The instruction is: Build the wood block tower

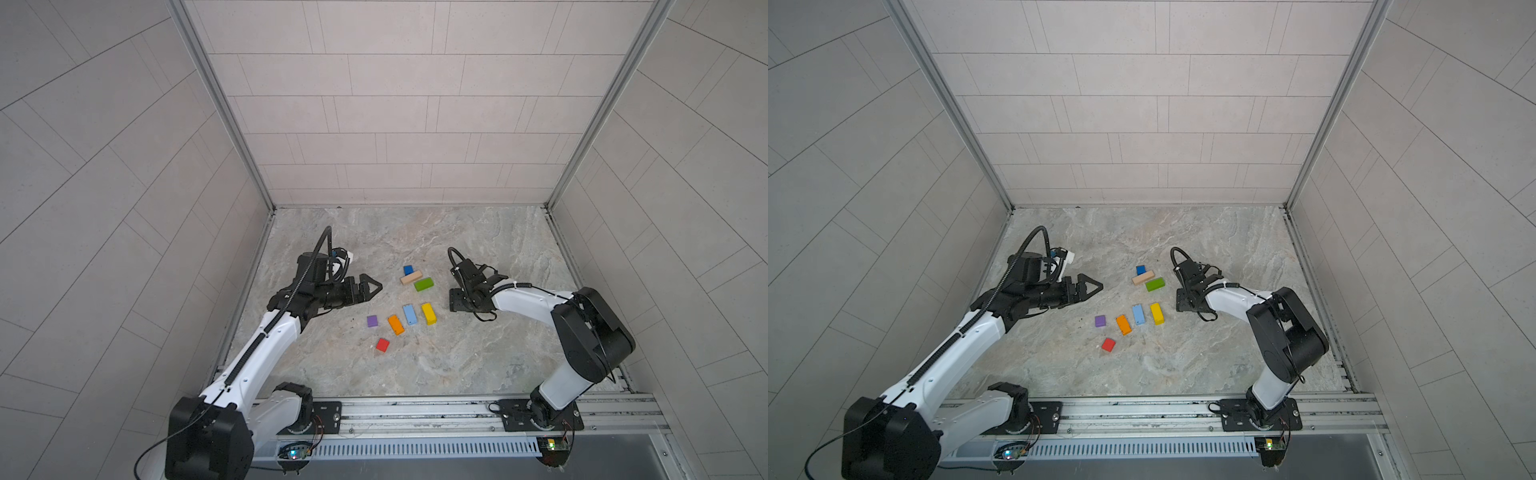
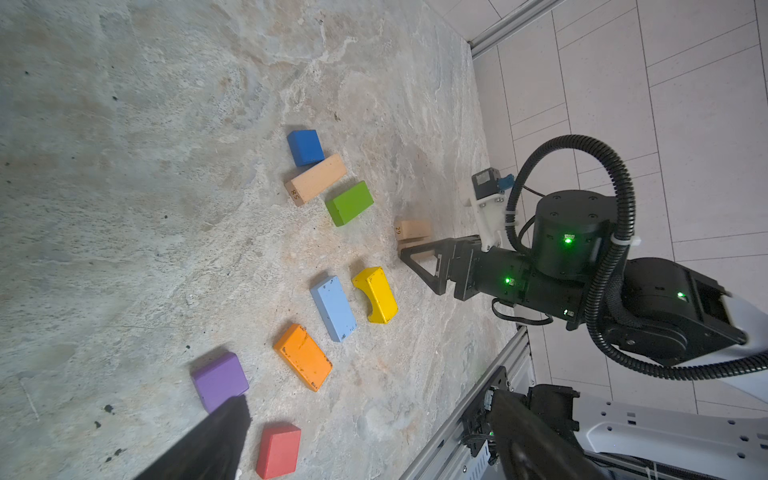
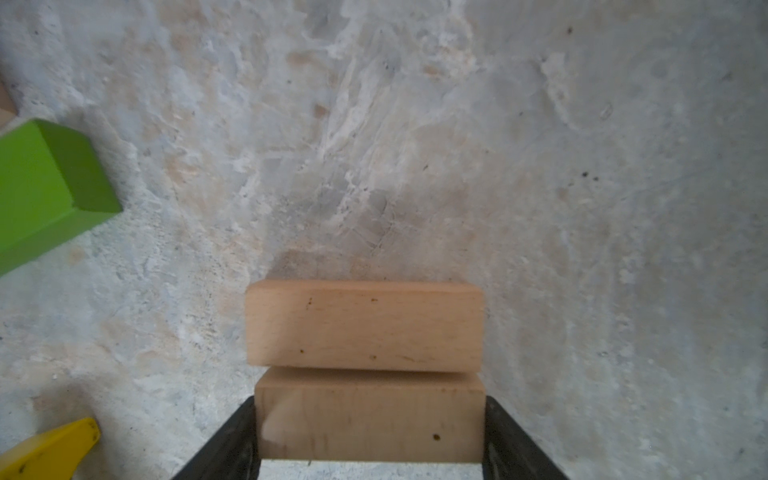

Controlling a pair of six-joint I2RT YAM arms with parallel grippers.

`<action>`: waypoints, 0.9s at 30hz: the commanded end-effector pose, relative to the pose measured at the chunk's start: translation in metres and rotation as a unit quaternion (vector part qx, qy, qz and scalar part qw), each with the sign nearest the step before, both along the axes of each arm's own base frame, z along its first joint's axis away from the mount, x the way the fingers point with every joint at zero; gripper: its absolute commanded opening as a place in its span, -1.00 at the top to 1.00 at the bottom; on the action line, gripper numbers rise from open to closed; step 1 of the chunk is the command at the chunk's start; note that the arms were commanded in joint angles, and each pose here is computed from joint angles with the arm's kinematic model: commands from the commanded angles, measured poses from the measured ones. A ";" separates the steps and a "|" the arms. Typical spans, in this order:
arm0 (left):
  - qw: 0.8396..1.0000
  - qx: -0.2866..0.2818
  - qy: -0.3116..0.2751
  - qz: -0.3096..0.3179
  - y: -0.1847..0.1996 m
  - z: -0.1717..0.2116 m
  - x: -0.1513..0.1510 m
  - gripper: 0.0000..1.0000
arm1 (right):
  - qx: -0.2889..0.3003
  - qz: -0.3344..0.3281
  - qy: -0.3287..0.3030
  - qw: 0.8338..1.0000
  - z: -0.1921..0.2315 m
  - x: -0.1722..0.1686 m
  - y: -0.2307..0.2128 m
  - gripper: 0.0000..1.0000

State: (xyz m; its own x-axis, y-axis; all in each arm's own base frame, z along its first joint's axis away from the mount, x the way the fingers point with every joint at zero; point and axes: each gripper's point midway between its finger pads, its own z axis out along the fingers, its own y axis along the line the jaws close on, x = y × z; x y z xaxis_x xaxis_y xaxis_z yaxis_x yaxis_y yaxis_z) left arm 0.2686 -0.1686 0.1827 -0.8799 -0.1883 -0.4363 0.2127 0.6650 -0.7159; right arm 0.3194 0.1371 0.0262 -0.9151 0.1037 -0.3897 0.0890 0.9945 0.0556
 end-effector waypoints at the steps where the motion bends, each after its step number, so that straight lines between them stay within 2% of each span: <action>1: 1.000 -0.002 -0.010 -0.005 -0.001 0.002 -0.002 -0.96 | -0.006 -0.009 0.001 1.000 0.001 0.003 -0.002 -0.49; 27: 1.000 -0.002 -0.012 -0.004 -0.001 0.002 -0.002 -0.96 | -0.006 -0.015 0.005 1.000 -0.002 0.006 0.000 -0.54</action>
State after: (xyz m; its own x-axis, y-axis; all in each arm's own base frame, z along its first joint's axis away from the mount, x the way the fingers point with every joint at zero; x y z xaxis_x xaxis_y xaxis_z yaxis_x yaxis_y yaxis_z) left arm 0.2679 -0.1684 0.1823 -0.8797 -0.1884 -0.4367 0.2128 0.6652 -0.7157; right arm 0.3247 0.1400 0.0261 -0.9138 0.1091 -0.3913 0.0932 0.9939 0.0593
